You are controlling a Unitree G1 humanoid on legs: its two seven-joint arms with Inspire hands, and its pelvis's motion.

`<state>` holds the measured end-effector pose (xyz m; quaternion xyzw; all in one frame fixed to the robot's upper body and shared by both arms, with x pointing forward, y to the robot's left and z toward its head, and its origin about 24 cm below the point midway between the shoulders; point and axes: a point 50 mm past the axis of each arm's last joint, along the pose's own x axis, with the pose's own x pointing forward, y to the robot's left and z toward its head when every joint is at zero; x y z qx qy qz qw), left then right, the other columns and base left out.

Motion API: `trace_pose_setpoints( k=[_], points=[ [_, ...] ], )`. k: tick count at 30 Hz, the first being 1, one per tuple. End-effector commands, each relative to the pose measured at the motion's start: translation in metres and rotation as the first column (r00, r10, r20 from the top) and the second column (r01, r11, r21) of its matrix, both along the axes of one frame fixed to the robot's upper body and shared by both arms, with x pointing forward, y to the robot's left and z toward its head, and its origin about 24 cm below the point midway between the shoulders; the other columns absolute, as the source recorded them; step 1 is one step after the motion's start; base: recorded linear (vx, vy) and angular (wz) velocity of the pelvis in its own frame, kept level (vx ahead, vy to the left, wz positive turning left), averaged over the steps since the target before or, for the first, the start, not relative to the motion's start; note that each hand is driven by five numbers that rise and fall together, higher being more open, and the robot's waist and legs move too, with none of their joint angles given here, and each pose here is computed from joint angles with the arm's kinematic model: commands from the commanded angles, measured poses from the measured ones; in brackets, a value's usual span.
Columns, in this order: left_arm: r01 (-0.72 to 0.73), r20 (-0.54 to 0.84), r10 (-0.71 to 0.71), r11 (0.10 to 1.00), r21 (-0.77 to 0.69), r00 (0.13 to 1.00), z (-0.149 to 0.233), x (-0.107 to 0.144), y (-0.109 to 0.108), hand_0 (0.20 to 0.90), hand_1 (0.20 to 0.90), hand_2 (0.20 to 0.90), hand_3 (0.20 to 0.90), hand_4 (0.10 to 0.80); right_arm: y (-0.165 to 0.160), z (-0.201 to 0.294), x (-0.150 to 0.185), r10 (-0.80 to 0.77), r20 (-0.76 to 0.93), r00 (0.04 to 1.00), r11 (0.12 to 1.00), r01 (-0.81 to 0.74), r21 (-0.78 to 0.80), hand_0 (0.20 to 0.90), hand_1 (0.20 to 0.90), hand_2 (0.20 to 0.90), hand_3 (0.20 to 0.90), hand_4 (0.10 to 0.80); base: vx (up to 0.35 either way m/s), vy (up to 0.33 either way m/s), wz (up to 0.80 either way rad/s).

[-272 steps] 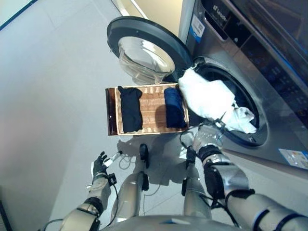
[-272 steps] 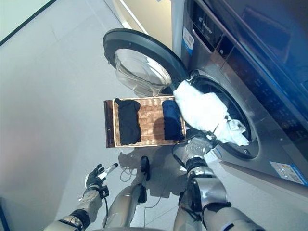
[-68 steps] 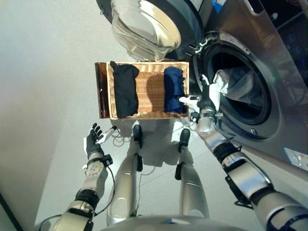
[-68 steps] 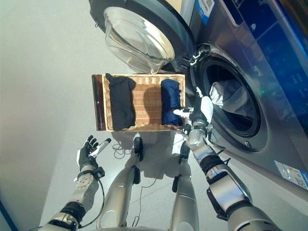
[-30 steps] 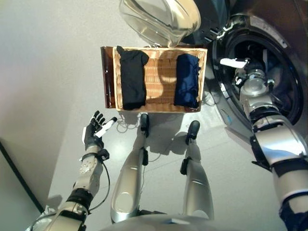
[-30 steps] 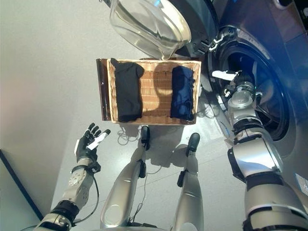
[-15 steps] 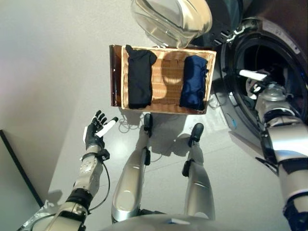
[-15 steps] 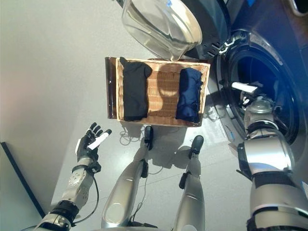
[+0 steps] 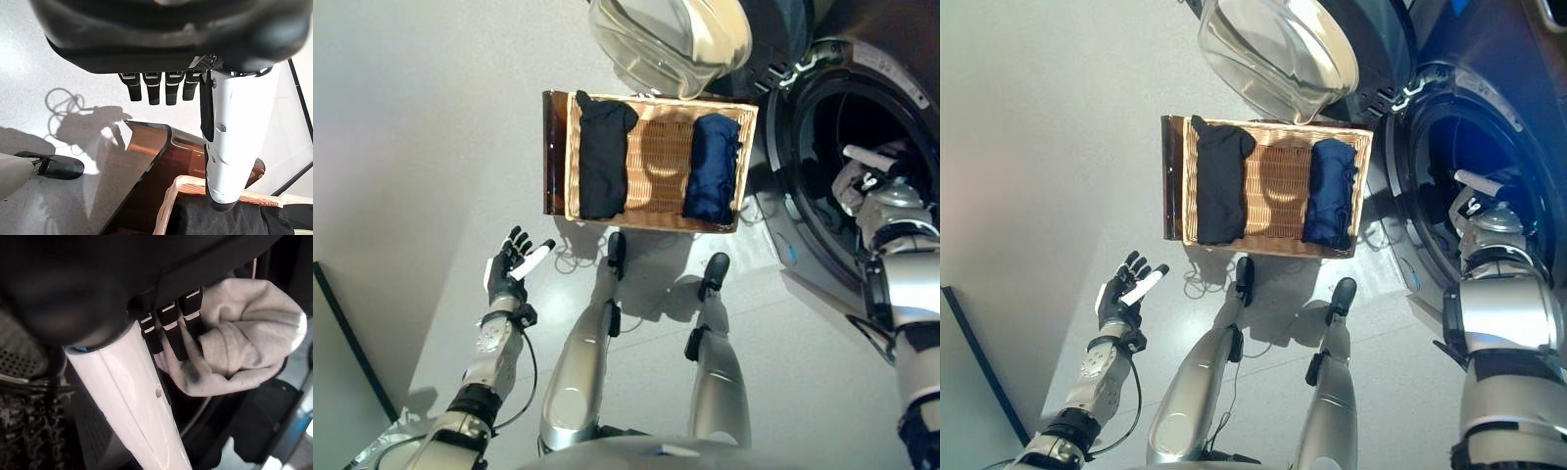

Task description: Pick up the clothes and place them into the washing machine

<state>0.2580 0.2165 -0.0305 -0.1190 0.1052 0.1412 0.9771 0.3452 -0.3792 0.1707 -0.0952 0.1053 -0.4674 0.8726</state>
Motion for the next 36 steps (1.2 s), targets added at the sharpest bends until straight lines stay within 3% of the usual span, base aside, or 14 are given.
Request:
trace_pose_setpoints(
  k=[1,13,22,28,33,36],
  points=[
    [-0.039,0.025,0.037,0.998,0.057,0.999,0.005,-0.015,0.016,0.900,0.900,0.900,0.900,0.800,-0.055,0.051,-0.046,-0.316,0.079,0.946,0.922,0.325,-0.210,0.900,0.900,0.900,0.900,0.800,0.000,0.000,0.00],
    [-0.101,0.028,0.100,0.993,0.060,0.995,0.005,-0.010,0.016,0.900,0.900,0.900,0.900,0.800,-0.037,0.078,-0.033,-0.337,0.258,0.906,0.882,0.399,-0.250,0.900,0.900,0.900,0.900,0.800,0.002,0.000,0.00],
    [-0.098,0.021,0.097,0.992,0.080,0.995,0.002,-0.018,0.022,0.900,0.900,0.900,0.900,0.800,-0.061,0.148,-0.067,-0.380,0.421,0.823,0.808,0.517,-0.283,0.900,0.900,0.900,0.900,0.800,0.005,-0.002,0.01],
    [-0.121,0.001,0.121,0.989,0.083,0.993,-0.002,-0.020,0.025,0.900,0.900,0.900,0.900,0.800,-0.048,0.183,-0.066,-0.312,0.532,0.787,0.792,0.525,-0.311,0.900,0.900,0.900,0.900,0.800,0.001,-0.001,-0.01],
    [-0.123,0.021,0.121,0.989,0.081,0.992,0.002,-0.017,0.023,0.900,0.900,0.900,0.900,0.800,-0.035,0.180,-0.053,-0.260,0.543,0.798,0.786,0.502,-0.361,0.900,0.900,0.900,0.900,0.800,-0.003,-0.001,-0.01],
    [-0.124,0.048,0.120,0.989,0.079,0.992,0.006,-0.010,0.020,0.900,0.900,0.900,0.900,0.800,-0.020,0.144,-0.028,-0.190,0.454,0.871,0.828,0.390,-0.403,0.900,0.900,0.900,0.900,0.800,0.000,0.000,0.00]
  ],
)
